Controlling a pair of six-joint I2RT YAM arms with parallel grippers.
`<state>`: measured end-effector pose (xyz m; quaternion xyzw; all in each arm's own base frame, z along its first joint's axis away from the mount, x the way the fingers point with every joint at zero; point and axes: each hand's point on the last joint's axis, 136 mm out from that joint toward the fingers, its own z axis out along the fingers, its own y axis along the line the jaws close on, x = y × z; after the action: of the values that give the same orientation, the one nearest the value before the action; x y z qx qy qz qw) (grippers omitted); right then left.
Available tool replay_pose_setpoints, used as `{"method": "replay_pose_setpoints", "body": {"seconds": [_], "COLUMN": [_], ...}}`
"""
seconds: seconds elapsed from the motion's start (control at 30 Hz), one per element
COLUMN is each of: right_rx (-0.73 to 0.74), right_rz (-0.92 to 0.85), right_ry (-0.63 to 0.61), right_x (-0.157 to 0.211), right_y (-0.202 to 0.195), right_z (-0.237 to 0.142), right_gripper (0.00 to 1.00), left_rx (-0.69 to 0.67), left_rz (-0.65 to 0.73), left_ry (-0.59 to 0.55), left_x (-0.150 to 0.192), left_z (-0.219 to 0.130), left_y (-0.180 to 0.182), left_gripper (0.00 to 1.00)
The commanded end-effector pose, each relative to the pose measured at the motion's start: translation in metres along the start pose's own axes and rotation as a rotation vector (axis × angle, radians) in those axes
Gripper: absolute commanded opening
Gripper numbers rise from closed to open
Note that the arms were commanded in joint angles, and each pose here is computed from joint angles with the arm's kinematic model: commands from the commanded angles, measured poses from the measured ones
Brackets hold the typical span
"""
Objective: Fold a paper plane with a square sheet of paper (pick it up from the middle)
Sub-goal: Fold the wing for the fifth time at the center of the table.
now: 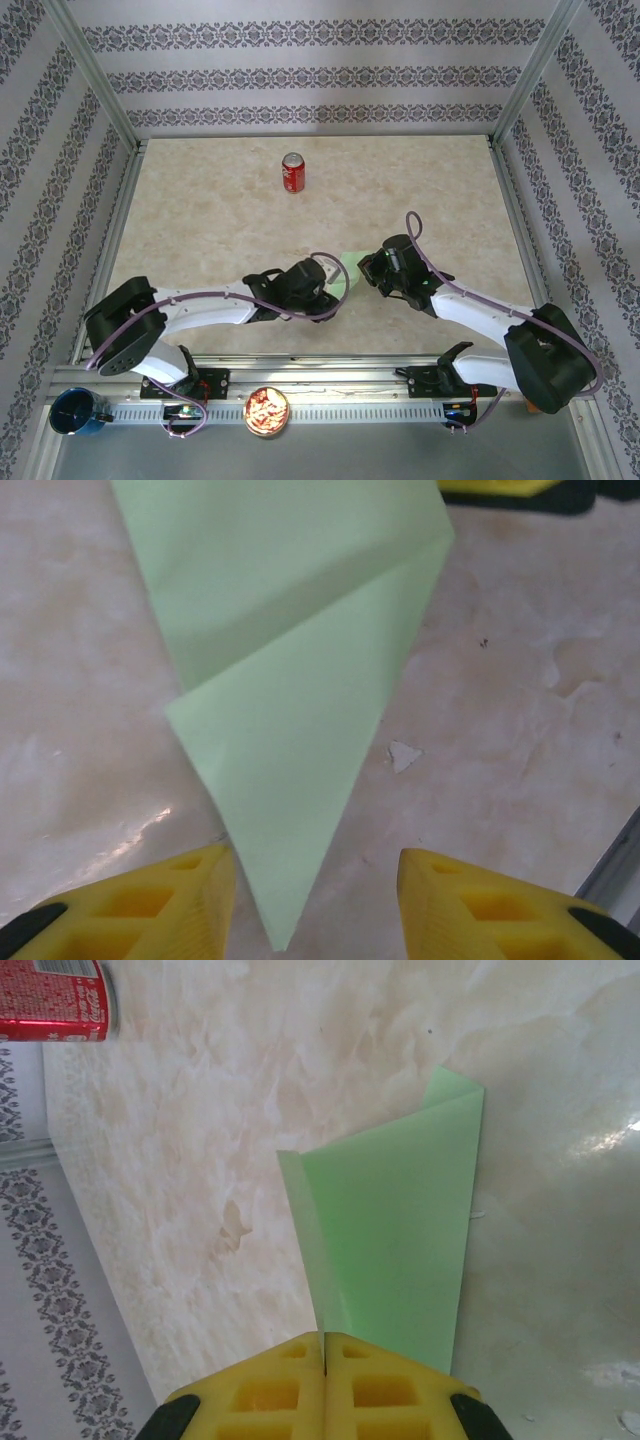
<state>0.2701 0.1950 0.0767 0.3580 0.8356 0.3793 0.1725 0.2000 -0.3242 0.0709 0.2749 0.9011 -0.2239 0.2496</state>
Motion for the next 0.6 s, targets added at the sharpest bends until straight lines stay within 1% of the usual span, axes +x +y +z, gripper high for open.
{"method": "replay_pose_setpoints", "body": {"seconds": [0.0,0.23,0.57], "right_rx": [-0.013,-0.02,-0.026], "right_rz": [0.024,0.029,0.036], "right_ry": [-0.027,-0.02,-0.016], "right_x": [-0.002,-0.001,-0.001], "right_y": [-0.003,-0.001,-0.002], "right_z": [-0.001,0.0,0.0], "right_gripper": [0.0,0.0,0.0], "left_rx": [-0.033,-0.095,-0.233], "left_rz": [0.097,0.153,0.224], "left_ry": [-0.009,0.017,0.029], "left_x": [-0.004,0.0,-0.004], "left_z": [0.004,0.02,0.031], "left_y": [-0.008,-0.008,0.006], "left_gripper": [0.47,0.47,0.45]}}
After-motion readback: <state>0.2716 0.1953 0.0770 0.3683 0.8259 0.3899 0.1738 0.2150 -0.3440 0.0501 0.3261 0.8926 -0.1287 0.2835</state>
